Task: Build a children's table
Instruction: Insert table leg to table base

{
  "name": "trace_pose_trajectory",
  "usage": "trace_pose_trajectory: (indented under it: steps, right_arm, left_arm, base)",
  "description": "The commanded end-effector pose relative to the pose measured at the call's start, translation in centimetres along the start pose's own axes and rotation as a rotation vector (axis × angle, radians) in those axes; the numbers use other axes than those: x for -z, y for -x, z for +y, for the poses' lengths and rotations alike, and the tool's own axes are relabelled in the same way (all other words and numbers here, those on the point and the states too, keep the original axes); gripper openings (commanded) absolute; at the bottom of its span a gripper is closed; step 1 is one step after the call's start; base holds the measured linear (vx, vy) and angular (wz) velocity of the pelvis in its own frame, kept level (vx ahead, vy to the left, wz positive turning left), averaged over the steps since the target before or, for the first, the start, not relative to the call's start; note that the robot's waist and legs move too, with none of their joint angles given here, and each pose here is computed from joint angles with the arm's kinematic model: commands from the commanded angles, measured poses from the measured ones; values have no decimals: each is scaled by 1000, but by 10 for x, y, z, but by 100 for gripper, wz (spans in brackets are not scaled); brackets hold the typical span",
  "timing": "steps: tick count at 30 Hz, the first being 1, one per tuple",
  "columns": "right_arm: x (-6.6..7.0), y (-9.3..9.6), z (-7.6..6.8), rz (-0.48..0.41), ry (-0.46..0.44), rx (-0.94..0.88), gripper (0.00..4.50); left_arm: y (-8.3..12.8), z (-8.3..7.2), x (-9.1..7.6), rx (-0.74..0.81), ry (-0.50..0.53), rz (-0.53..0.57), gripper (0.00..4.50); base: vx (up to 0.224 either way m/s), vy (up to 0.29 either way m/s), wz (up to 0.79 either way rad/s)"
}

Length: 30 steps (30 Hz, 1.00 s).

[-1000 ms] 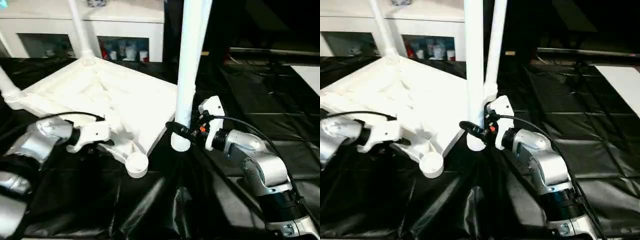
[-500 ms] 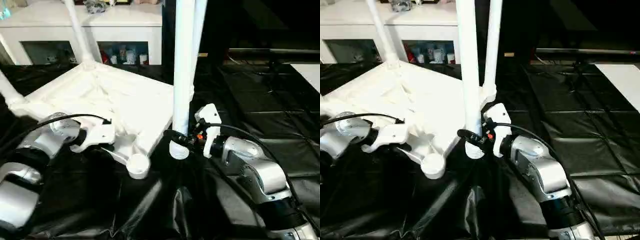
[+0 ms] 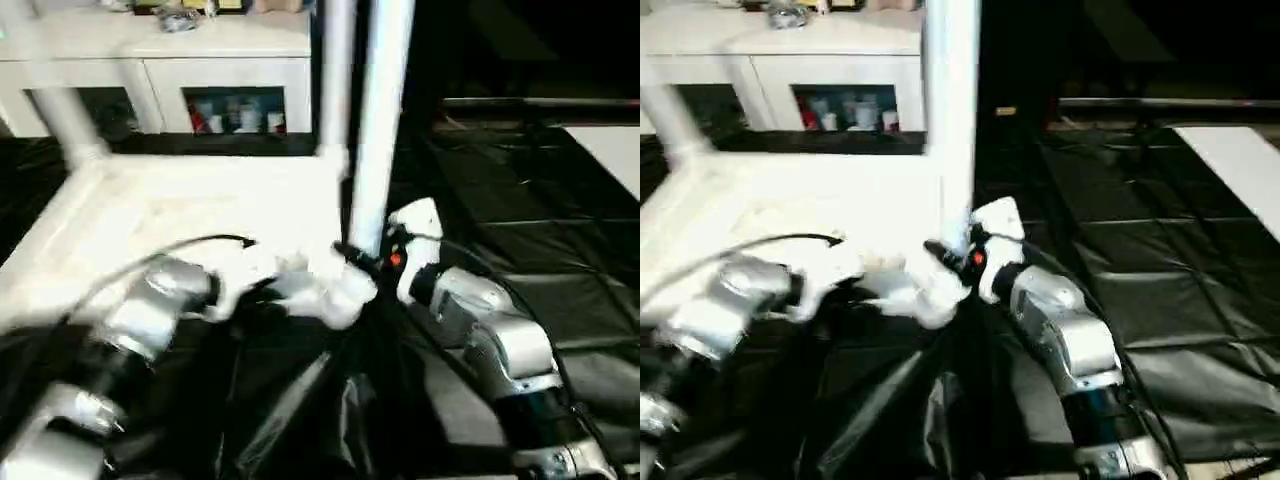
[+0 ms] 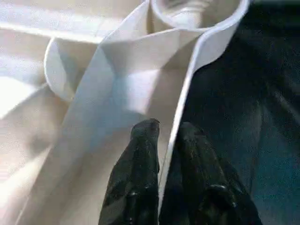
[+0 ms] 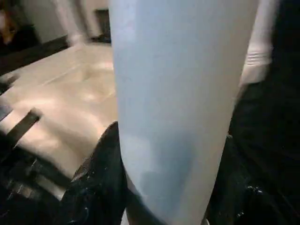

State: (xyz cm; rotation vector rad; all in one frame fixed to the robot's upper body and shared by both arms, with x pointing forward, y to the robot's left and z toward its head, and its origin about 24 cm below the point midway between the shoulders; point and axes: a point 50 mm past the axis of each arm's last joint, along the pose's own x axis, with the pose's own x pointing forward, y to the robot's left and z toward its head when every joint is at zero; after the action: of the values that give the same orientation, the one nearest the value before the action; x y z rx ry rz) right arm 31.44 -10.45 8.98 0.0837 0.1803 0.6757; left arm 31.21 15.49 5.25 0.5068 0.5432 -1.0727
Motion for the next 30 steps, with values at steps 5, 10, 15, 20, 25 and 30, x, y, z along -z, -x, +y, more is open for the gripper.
trace_pose_trajectory:
  steps: [5,10,15,20,25,30]
  right_arm:
    - [-20,-1,-20,-96,-20,141,185]
    - [-28,-2,-17,-132,-12,90,185]
    - [-34,-3,-11,-159,-2,22,185]
    - [-36,-2,-6,-162,18,-19,185]
    - [-35,-1,-5,-164,20,-21,185]
    - [-34,0,-5,-162,23,-19,185]
  left_arm:
    - [-4,-13,16,-107,101,-25,36]
    - [-2,-26,5,-9,5,-202,12]
    - [2,-21,-1,-16,17,-261,1]
    - [2,-14,-5,-19,-17,-241,45]
    - [-4,-15,-13,0,-58,-222,72]
    - [-10,-14,-16,1,-41,-195,73]
  base:
    - [0,0,0]
    - [0,0,0]
    - [0,0,0]
    - [0,0,0]
    - [0,0,0]
    - [0,0,0]
